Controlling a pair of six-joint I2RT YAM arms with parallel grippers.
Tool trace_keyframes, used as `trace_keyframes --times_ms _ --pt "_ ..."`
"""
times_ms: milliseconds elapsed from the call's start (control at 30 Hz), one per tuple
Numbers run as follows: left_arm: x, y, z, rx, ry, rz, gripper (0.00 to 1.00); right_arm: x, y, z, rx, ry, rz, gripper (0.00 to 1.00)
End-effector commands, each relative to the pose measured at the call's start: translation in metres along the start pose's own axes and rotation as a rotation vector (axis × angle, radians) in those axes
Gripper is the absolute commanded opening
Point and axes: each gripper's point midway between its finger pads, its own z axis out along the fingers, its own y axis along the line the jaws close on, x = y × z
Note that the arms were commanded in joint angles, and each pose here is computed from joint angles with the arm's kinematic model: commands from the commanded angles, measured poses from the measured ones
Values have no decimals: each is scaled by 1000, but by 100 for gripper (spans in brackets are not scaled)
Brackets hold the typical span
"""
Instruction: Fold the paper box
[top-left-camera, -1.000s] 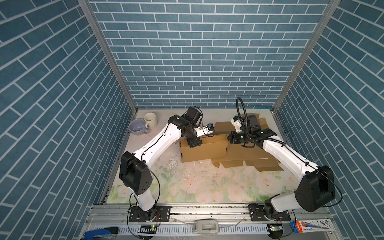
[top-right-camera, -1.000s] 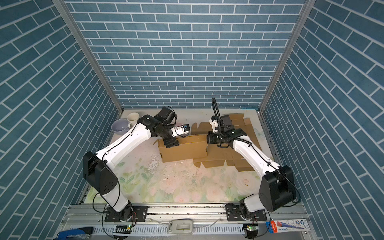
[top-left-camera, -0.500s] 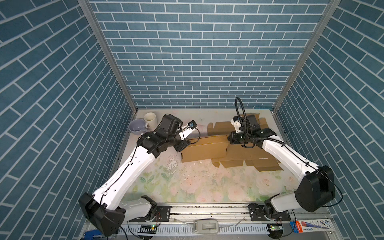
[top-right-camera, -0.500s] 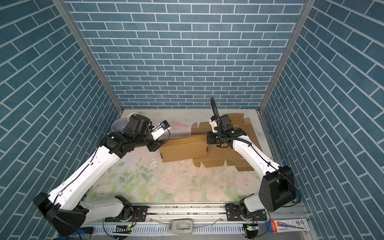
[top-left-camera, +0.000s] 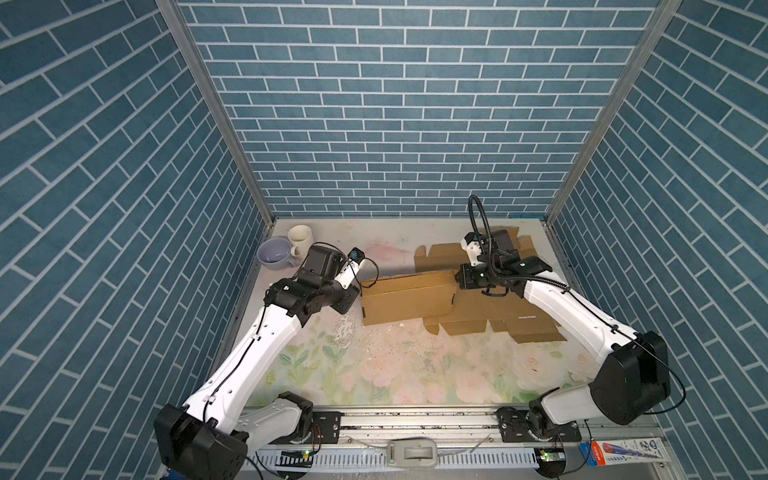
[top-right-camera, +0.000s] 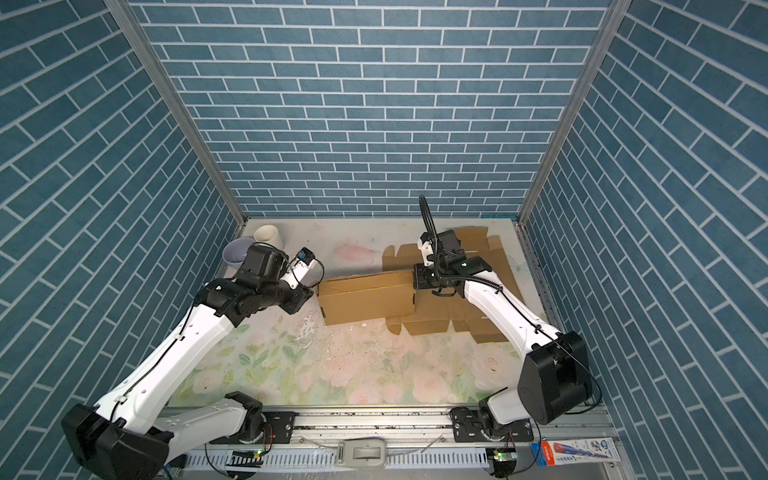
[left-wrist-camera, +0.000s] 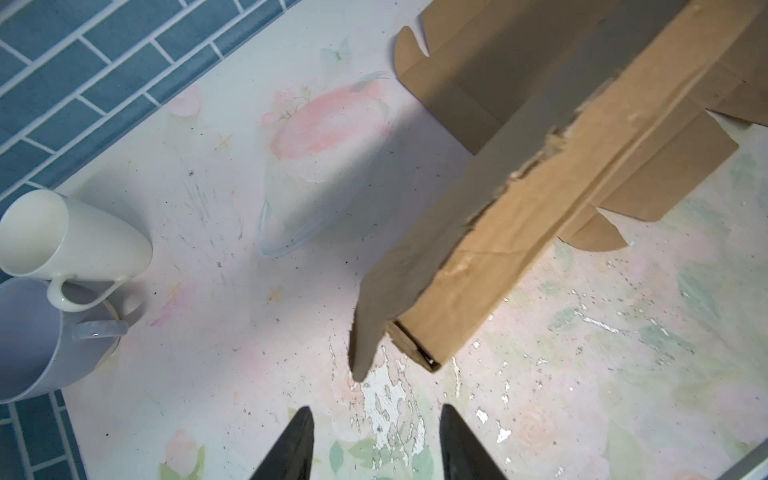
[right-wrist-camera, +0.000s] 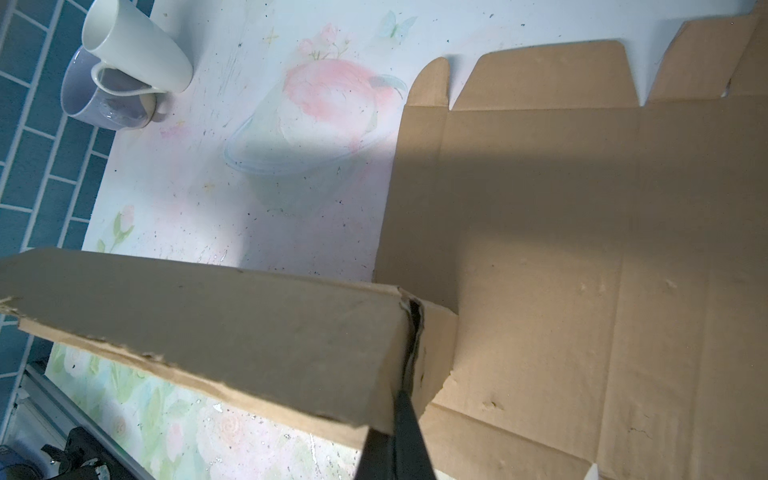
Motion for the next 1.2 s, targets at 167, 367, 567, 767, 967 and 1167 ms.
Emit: trace_keyframes --times_ms 167,367,567,767,967,1167 --pt "0 8 22 11 20 -54 43 28 -6 1 48 114 37 0" --pt "-2 13 27 14 18 -63 31 29 -6 0 48 114 33 0" --pt "-1 10 34 40 35 -67 22 28 -4 -1 47 108 34 0" --pt "-3 10 35 52 34 -64 14 28 -4 0 47 112 35 0" --pt "-7 0 30 117 44 -104 8 29 -3 -1 49 110 38 0" --pt "1 -13 35 202 139 -184 2 30 -2 2 51 112 42 0"
